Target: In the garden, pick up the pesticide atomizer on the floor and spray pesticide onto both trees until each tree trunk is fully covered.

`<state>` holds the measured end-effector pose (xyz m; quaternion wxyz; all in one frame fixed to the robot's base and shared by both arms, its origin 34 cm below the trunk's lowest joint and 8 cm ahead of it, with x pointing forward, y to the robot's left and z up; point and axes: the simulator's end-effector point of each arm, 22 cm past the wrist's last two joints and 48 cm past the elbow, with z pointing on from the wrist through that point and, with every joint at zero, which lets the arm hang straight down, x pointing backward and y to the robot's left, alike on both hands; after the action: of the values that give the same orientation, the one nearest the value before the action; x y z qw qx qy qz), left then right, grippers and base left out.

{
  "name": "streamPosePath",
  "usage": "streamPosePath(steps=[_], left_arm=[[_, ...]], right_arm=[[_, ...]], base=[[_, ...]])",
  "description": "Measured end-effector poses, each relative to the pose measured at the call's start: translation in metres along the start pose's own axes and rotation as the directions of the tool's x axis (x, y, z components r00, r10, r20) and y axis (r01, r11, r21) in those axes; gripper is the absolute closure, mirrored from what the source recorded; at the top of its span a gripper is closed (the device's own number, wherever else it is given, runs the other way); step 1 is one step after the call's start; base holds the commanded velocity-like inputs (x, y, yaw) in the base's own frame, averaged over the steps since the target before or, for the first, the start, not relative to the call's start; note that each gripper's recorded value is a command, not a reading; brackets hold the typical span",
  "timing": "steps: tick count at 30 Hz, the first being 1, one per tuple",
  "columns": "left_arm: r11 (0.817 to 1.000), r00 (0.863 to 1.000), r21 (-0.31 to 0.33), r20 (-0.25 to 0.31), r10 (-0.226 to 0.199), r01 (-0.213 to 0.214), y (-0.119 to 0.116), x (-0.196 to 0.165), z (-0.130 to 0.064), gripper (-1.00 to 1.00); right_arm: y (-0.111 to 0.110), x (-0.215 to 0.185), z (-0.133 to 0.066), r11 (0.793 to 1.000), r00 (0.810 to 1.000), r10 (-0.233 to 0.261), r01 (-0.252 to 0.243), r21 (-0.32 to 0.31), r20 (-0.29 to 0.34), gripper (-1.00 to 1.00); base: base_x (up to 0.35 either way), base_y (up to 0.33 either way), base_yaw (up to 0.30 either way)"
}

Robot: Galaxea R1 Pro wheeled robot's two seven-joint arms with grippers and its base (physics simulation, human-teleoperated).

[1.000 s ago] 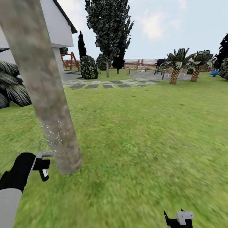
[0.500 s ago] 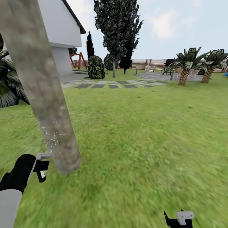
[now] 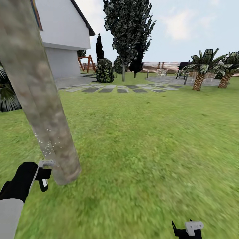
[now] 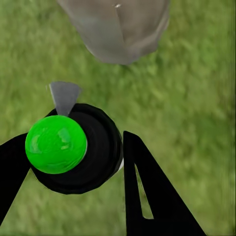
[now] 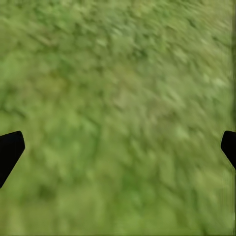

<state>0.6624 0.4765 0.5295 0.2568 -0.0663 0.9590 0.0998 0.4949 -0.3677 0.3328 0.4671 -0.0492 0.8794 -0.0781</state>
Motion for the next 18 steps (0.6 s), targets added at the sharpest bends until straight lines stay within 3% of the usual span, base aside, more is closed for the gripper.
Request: streamPosePath(steps=[8,12,18], left_arm=[[1.0,1.0,-0.002,-0.009,0.0,0.0,0.001,0.004,0.002,1.0],[1.0,0.997,-0.001,-0.073,-0.003,0.003,0.004,0.031,0.014,1.0],[0.999,0.996,-0.032,-0.086,-0.002,0.0,0.012,0.037,0.016,1.0]], right_arm=[[0.0,0.0,0.0,1.0,1.0,0.001,-0.001,0.002,0.0,-1.0],[0.0,0.0,0.0,1.0,1.0,0.001,-0.001,0.002,0.0,-1.0],[0.0,0.0,0.0,1.0,1.0,0.001,-0.001,0.002,0.0,-1.0]], base=[[0.014,-0.271,0.012],[0.133,-0.255,0.23],[0.223,-0.206,0.163]])
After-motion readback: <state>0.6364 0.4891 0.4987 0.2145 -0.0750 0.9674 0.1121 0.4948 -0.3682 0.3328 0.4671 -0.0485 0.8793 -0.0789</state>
